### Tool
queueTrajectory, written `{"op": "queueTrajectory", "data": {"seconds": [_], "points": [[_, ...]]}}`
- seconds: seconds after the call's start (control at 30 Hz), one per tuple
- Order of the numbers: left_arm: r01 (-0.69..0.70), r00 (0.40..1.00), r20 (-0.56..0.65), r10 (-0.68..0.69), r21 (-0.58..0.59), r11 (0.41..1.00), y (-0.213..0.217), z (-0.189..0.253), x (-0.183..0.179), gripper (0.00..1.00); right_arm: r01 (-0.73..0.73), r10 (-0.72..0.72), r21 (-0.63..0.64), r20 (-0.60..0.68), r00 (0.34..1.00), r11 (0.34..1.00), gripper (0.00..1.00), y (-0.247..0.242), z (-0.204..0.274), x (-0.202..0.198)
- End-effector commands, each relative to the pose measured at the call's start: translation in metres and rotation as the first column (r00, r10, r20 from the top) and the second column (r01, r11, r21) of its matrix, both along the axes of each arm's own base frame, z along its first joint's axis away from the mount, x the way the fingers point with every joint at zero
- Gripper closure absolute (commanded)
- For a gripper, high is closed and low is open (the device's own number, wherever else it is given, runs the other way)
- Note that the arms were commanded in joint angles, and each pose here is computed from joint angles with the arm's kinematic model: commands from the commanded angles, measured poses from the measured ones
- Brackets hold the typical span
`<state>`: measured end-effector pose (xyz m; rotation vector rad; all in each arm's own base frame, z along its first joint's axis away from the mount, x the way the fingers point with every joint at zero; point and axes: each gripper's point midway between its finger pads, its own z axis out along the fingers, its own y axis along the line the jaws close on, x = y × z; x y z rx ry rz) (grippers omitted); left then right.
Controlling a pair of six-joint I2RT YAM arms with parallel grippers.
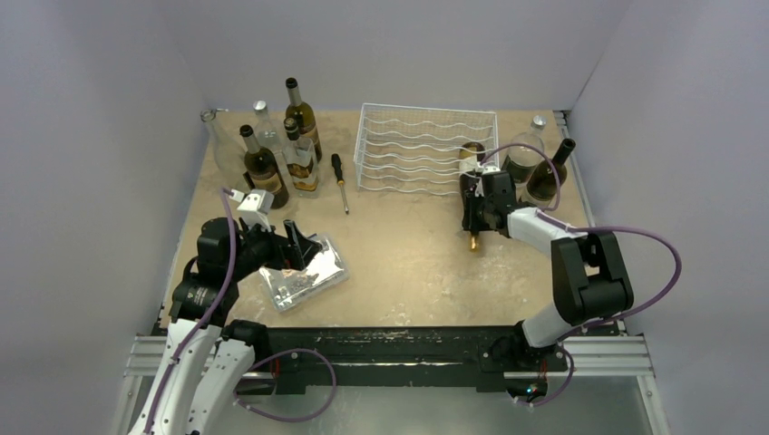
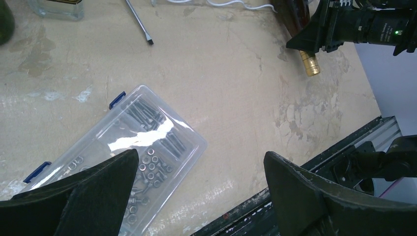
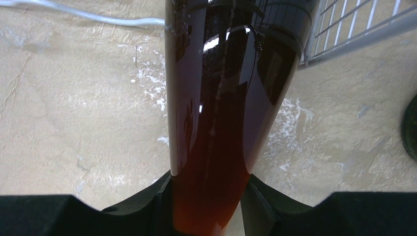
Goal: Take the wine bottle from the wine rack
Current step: Pick up the wine bottle from the wine rack.
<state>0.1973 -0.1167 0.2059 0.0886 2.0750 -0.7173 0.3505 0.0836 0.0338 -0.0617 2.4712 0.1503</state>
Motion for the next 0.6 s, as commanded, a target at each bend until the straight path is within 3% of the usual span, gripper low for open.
{"op": "queueTrajectory", "data": {"seconds": [0.0,0.57], "points": [[0.005,0.997,0.073,-0.005,-0.006,1.000,0.000,0.022,0.004,0.00,-0.126,0.120,0.054,0.104,0.987,0.991,1.00,0.023,0.037,0.007],[0.000,0.996,0.088,0.001,-0.004,1.000,0.002,0.025,0.003,0.00,-0.210,0.211,-0.034,0.033,0.977,0.977,1.00,0.011,0.069,-0.019]]}}
